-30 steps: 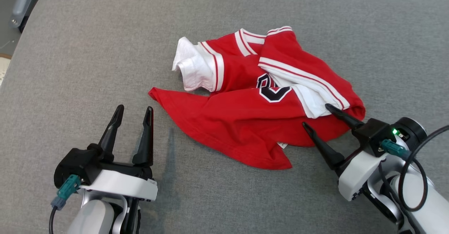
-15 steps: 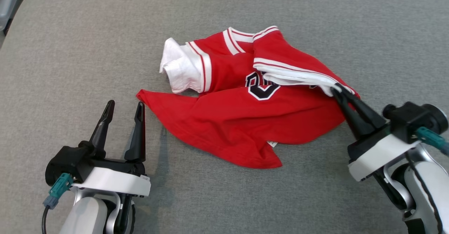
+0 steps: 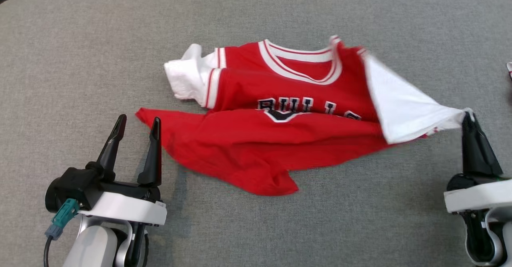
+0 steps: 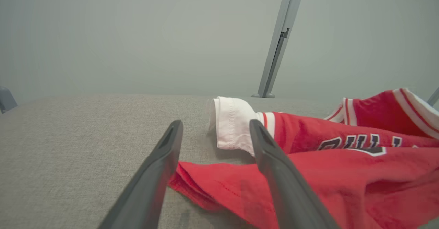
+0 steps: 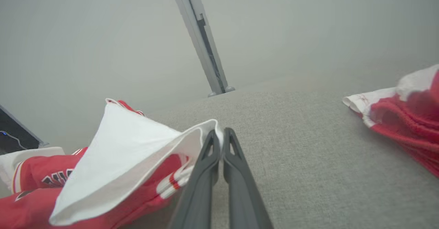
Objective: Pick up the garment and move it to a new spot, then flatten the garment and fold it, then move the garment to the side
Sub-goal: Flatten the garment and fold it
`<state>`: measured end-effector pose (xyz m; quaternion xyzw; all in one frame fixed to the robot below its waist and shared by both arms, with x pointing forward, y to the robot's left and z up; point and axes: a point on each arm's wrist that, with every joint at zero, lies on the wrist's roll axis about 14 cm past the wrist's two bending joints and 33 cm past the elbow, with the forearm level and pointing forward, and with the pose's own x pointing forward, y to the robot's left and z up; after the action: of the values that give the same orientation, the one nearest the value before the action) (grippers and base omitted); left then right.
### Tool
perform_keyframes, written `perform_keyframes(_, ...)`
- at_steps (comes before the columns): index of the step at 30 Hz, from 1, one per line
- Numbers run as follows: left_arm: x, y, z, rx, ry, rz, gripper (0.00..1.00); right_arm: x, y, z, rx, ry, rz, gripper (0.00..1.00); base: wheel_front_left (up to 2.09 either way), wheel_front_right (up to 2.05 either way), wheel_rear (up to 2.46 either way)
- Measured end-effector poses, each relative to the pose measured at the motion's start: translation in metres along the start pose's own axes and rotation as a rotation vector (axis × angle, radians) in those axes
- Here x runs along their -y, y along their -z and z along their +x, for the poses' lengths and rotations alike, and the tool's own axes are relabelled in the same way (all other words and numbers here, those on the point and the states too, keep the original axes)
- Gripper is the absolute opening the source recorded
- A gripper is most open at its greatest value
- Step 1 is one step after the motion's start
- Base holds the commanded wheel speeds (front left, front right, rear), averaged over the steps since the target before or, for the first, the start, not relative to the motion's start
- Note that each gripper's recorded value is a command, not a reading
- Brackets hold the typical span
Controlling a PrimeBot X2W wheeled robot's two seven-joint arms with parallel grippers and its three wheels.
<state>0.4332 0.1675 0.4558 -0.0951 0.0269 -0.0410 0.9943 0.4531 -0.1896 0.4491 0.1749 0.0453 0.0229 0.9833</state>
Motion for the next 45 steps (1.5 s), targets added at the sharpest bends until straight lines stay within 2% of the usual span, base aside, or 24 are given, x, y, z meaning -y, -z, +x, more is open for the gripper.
perform_keyframes(2,0.002,0.001,0.001,-0.002,0.006,0.0,1.0,0.014,0.007,-0.006,-0.006,0.061,0.06,0.0,0.0,0.0,0.0)
perform_keyframes(8,0.006,0.002,0.003,-0.01,0.023,0.005,1.0,0.033,0.034,-0.019,-0.068,0.141,0.12,0.0,0.0,0.0,0.0)
perform_keyframes(9,0.006,0.001,0.003,-0.009,0.025,0.006,1.0,0.033,0.036,-0.019,-0.071,0.141,0.122,0.16,0.0,0.0,0.0)
perform_keyframes(10,0.007,0.001,0.003,-0.007,0.028,0.007,1.0,0.031,0.035,-0.018,-0.069,0.138,0.121,0.5,0.0,0.0,0.0)
perform_keyframes(11,0.007,0.0,0.002,-0.006,0.03,0.009,1.0,0.03,0.034,-0.017,-0.063,0.133,0.12,1.0,0.0,0.0,0.0)
perform_keyframes(17,0.007,-0.005,-0.006,0.0,0.024,0.015,1.0,0.027,0.017,-0.024,-0.018,0.101,0.064,1.0,0.0,0.0,0.0)
perform_keyframes(27,0.011,-0.021,-0.021,0.033,0.023,0.021,1.0,0.004,-0.047,-0.036,0.131,-0.005,-0.155,1.0,0.0,0.0,0.0)
perform_keyframes(32,0.012,-0.023,-0.03,0.031,0.026,0.031,1.0,-0.01,-0.058,-0.049,0.134,-0.038,-0.227,1.0,0.0,0.0,0.0)
perform_keyframes(45,0.017,-0.025,-0.042,0.019,0.032,0.036,1.0,-0.015,-0.062,-0.071,0.118,-0.023,-0.237,1.0,0.0,0.0,0.0)
